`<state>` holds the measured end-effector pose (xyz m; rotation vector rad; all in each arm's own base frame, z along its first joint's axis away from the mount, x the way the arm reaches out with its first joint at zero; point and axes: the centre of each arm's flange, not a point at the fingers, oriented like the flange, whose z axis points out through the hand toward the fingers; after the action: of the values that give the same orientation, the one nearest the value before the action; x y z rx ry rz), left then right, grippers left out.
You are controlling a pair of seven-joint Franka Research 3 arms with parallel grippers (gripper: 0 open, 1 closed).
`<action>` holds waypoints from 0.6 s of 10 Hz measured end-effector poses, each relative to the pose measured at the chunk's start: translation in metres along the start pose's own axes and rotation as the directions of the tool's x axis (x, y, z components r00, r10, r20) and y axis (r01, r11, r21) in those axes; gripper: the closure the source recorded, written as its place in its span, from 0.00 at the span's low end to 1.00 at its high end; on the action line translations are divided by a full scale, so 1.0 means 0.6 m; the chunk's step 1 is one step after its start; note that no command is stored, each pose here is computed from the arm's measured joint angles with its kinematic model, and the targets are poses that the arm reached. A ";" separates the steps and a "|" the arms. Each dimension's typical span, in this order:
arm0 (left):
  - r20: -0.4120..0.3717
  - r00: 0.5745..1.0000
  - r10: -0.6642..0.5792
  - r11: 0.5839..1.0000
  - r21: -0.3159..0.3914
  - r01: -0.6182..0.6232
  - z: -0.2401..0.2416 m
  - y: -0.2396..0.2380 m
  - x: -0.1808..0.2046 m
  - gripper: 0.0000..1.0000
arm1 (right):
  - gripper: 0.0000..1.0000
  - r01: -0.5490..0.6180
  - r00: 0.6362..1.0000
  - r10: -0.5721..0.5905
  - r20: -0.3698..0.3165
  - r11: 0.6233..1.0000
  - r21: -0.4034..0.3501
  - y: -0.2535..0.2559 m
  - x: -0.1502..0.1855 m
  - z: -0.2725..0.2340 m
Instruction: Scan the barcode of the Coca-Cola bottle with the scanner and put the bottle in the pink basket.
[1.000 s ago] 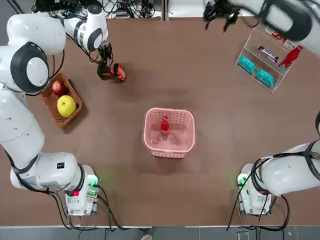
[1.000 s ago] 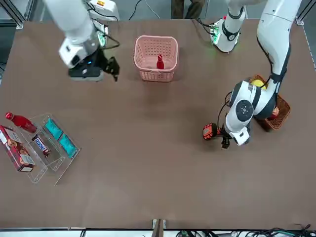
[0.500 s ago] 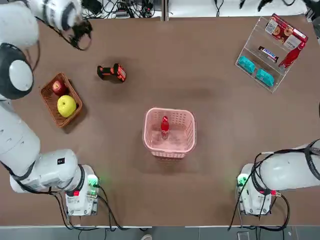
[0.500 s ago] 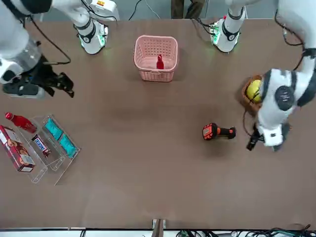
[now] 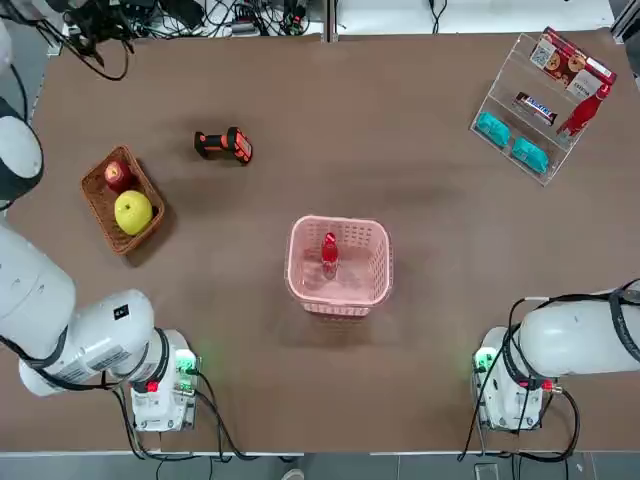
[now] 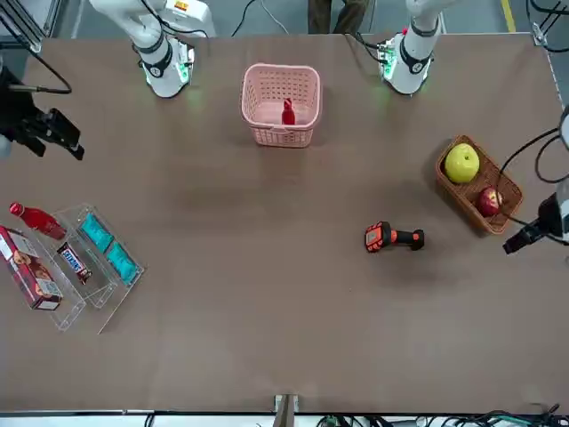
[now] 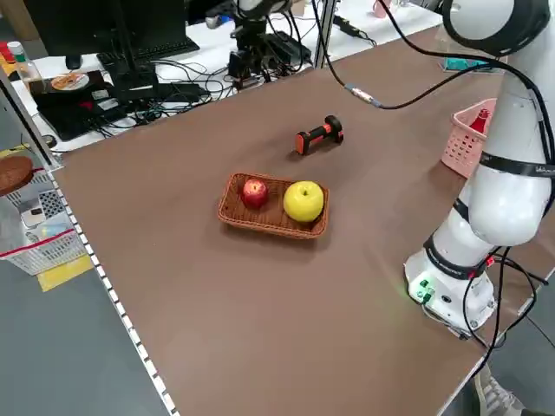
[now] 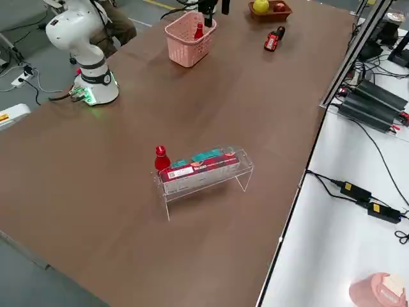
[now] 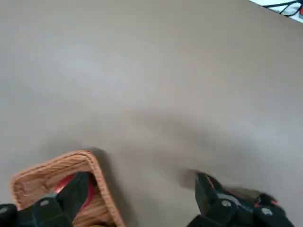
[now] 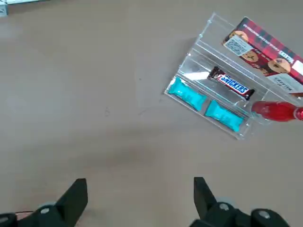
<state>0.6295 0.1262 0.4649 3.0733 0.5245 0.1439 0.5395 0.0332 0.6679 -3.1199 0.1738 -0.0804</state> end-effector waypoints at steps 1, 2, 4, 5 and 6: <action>0.014 1.000 0.021 1.000 0.000 -0.021 -0.017 0.000 -0.001 0.00 | 0.01 -0.002 1.000 0.002 -0.008 1.000 -0.003 0.003 -0.001 -0.011; 0.033 0.998 0.045 0.999 -0.006 -0.045 -0.031 0.016 -0.005 0.00 | 0.01 -0.009 1.000 0.009 -0.018 1.000 -0.002 0.009 -0.002 -0.026; 0.070 0.982 0.177 0.984 -0.013 -0.176 -0.086 0.034 -0.013 0.00 | 0.01 -0.063 0.998 0.063 -0.010 0.998 0.007 0.062 -0.006 -0.056; 0.086 0.965 0.249 0.969 -0.011 -0.249 -0.132 0.027 -0.018 0.00 | 0.01 -0.082 0.997 0.082 -0.008 0.997 0.008 0.084 -0.006 -0.061; 0.092 0.955 0.283 0.959 -0.006 -0.284 -0.190 0.020 -0.029 0.00 | 0.01 -0.082 0.997 0.082 -0.002 0.997 0.006 0.094 -0.006 -0.061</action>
<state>0.6065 0.1099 0.5776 3.1253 0.0772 0.0030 0.5277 -0.0227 0.7033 -3.1021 0.3011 -0.0837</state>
